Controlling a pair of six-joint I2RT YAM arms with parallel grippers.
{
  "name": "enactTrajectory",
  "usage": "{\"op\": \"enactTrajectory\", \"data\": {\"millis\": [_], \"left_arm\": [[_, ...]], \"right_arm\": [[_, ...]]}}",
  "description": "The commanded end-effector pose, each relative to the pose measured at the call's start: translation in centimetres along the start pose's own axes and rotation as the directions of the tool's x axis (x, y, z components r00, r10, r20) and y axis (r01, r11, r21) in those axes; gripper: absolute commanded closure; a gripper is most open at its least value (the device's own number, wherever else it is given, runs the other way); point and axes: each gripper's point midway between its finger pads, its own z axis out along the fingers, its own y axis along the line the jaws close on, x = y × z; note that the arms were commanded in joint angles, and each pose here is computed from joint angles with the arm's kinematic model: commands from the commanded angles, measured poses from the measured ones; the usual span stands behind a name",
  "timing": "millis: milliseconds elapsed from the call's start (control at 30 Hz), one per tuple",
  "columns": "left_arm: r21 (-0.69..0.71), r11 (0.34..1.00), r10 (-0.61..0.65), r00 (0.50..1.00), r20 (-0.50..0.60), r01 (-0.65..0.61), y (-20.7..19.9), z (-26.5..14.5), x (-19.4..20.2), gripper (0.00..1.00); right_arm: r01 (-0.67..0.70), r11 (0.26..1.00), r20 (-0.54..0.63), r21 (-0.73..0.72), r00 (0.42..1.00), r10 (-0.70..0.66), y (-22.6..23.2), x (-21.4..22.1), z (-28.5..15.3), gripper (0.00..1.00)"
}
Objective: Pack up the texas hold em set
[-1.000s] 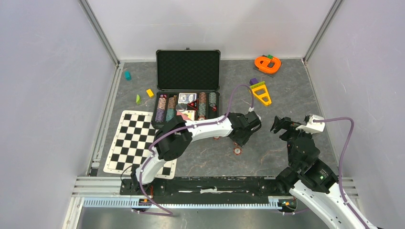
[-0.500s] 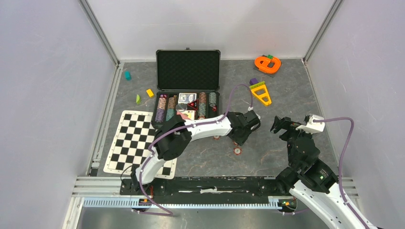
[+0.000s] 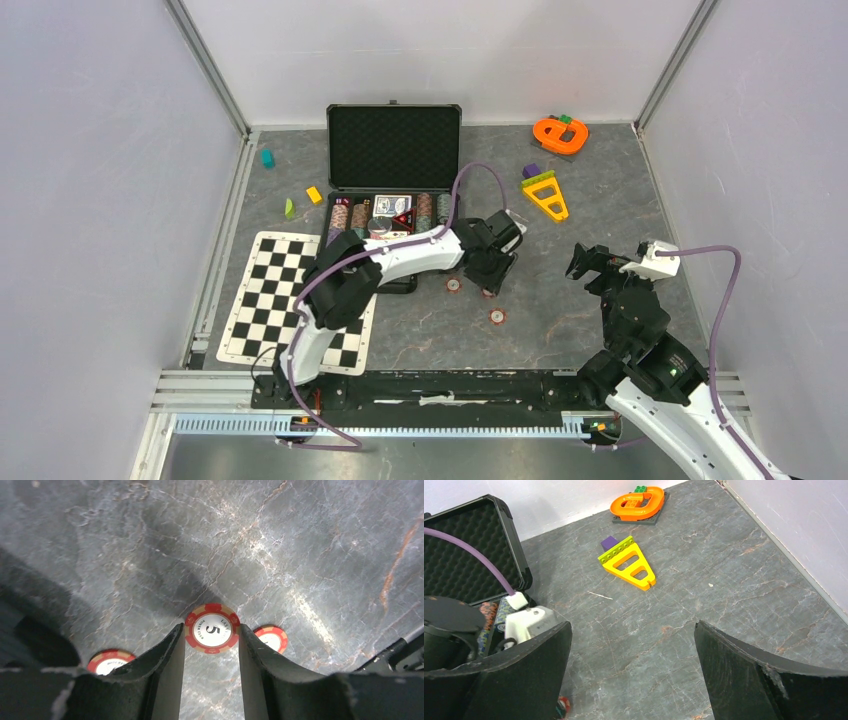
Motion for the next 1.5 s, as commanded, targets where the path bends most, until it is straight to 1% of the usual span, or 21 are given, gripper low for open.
{"op": "enactTrajectory", "data": {"millis": [0, 133, 233, 300, 333, 367, 400, 500, 600, 667, 767, 867, 1033, 1133, 1267, 1467], "left_arm": [[0.027, 1.0, -0.002, 0.994, 0.111, -0.001, -0.6, -5.1, -2.9, 0.62], [-0.026, 1.0, 0.008, 0.988, 0.155, -0.004, 0.8, -7.8, -3.7, 0.62], [-0.111, 0.994, -0.002, 0.985, 0.175, 0.022, 3.6, -9.3, -4.0, 0.62], [-0.125, 0.991, -0.02, 0.983, 0.184, 0.044, 4.7, -9.8, -4.1, 0.61], [-0.117, 0.992, -0.017, 0.982, 0.187, 0.039, 4.7, -9.9, -4.1, 0.58], [-0.102, 0.994, -0.01, 0.982, 0.188, 0.03, 4.2, -9.8, -4.1, 0.54], [-0.085, 0.996, -0.001, 0.982, 0.191, 0.018, 3.6, -9.6, -4.0, 0.45], [-0.094, 0.995, 0.054, 0.98, 0.193, -0.036, 1.8, -8.7, -3.8, 0.25], [-0.08, 0.992, 0.115, 0.967, 0.228, -0.099, -0.5, -7.7, -3.7, 0.01], [-0.078, 0.988, 0.15, 0.955, 0.256, -0.135, -2.1, -7.0, -3.8, 0.0], [-0.08, 0.982, 0.185, 0.947, 0.261, -0.17, -3.6, -6.1, -3.5, 0.0], [-0.09, 0.979, 0.197, 0.957, 0.215, -0.181, -3.8, -5.0, -2.2, 0.0], [-0.138, 0.966, 0.235, 0.963, 0.129, -0.217, -4.3, -3.2, 1.5, 0.0], [-0.13, 0.967, 0.233, 0.967, 0.106, -0.219, -4.8, -2.2, 3.2, 0.0], [-0.133, 0.969, 0.219, 0.972, 0.081, -0.207, -4.7, -1.1, 4.0, 0.0], [-0.118, 0.971, 0.216, 0.975, 0.048, -0.209, -4.9, 0.6, 4.8, 0.08]], "right_arm": [[-0.009, 1.0, 0.013, -0.003, 1.0, 0.009, 0.3, -0.3, 0.2, 0.02], [-0.005, 1.0, 0.01, -0.002, 1.0, 0.005, 0.3, -0.3, 0.2, 0.02], [-0.006, 1.0, 0.01, -0.002, 1.0, 0.006, 0.3, -0.3, 0.3, 0.02], [-0.003, 1.0, 0.008, -0.002, 1.0, 0.003, 0.3, -0.1, 0.3, 0.02], [-0.001, 1.0, 0.007, 0.0, 1.0, 0.001, 0.3, 0.0, 0.3, 0.02], [0.002, 1.0, 0.005, 0.005, 1.0, -0.002, 0.3, 0.0, 0.4, 0.02], [0.009, 1.0, -0.002, 0.016, 1.0, -0.009, 0.1, 0.1, 0.4, 0.02], [0.037, 0.999, -0.034, 0.028, 0.999, -0.036, 0.1, 0.5, 0.4, 0.02], [0.064, 0.998, -0.072, 0.029, 0.995, -0.061, 0.2, 0.6, 0.3, 0.02], [0.068, 0.997, -0.086, 0.038, 0.994, -0.065, 0.1, 0.0, 0.1, 0.02], [0.053, 0.998, -0.058, 0.025, 0.997, -0.052, 0.2, -1.9, -0.5, 0.02], [0.023, 1.0, -0.014, 0.002, 1.0, -0.023, 0.2, -4.2, -1.2, 0.02], [-0.003, 1.0, 0.037, 0.01, 0.999, 0.002, -0.7, -6.4, -2.2, 0.02], [-0.003, 1.0, 0.044, 0.016, 0.999, 0.003, -1.0, -6.4, -2.3, 0.02], [0.002, 1.0, 0.028, 0.004, 1.0, -0.002, -0.7, -6.0, -2.2, 0.02], [0.002, 1.0, 0.016, -0.002, 1.0, -0.002, -0.6, -5.5, -2.2, 0.02]]}}
